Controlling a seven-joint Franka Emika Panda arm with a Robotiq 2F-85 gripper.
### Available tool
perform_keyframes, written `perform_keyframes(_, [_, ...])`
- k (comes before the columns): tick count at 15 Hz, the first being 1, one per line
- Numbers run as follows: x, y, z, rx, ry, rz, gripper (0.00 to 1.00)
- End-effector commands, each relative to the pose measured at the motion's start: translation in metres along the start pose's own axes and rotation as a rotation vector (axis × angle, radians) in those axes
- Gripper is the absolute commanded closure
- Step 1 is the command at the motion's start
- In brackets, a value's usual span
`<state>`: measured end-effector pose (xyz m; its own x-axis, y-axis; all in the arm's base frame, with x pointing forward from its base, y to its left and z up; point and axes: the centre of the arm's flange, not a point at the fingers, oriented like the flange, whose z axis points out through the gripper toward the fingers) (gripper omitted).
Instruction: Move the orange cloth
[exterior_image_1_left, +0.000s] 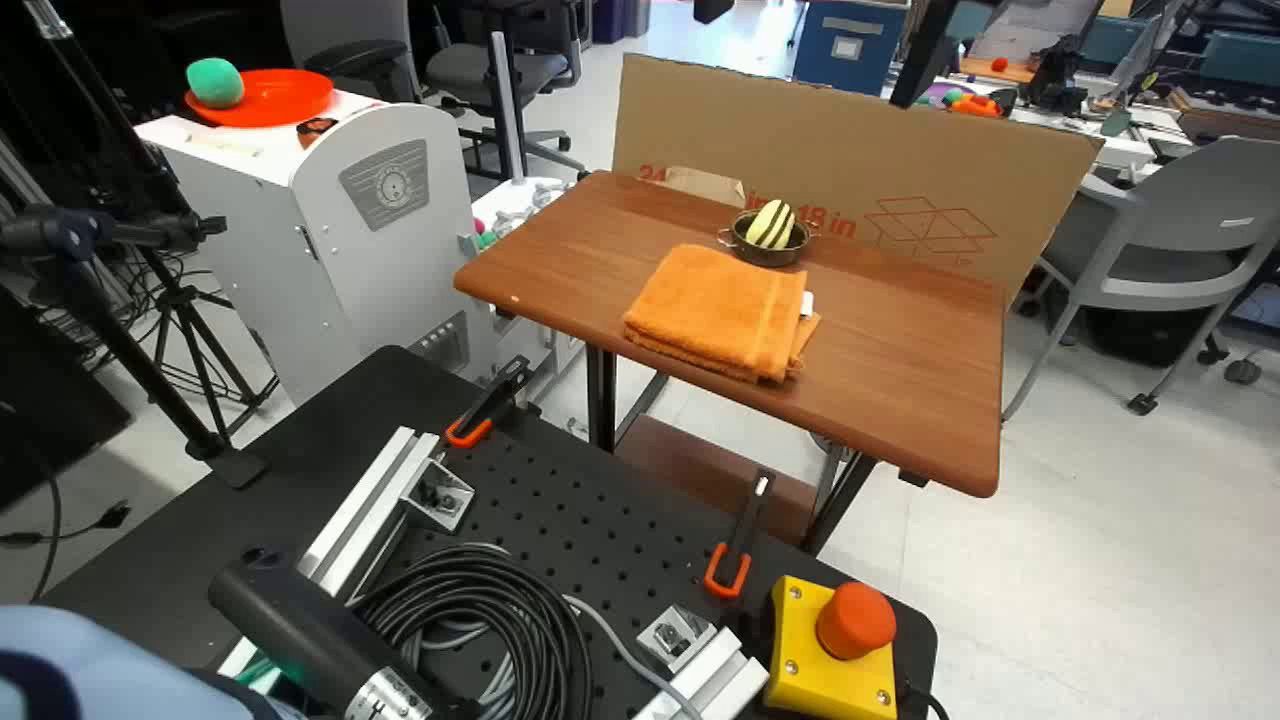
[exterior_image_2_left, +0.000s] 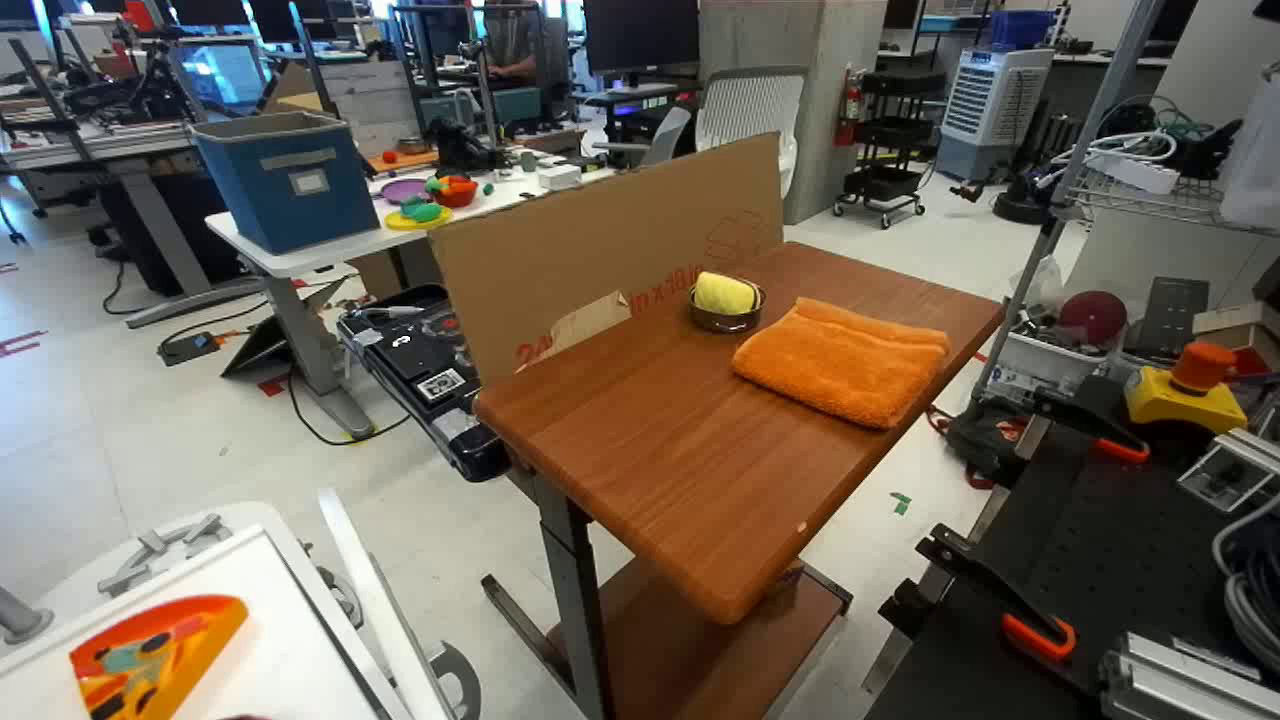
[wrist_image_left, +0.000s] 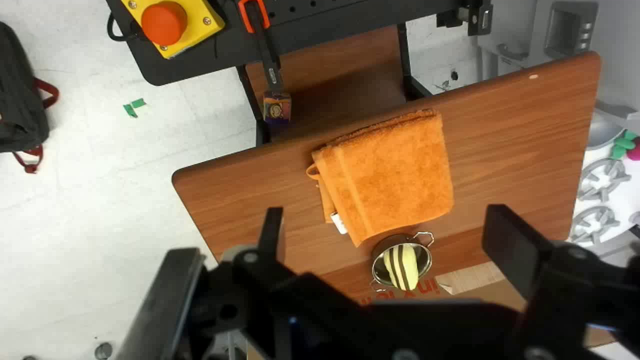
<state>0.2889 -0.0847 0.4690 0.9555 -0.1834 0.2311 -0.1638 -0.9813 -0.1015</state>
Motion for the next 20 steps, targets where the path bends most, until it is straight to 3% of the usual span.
perform_keyframes(1, [0.0,0.0,0.0,0.0,0.0,0.0,0.0])
perform_keyframes(10, [0.012,-0.006,0.012,-0.019,-0.021,0.004,0.0])
perform_keyframes(14, [0.059,-0.026,0.056,-0.081,-0.078,0.023,0.0])
perform_keyframes(20, [0.107,-0.058,0.149,-0.098,-0.167,-0.14,0.0])
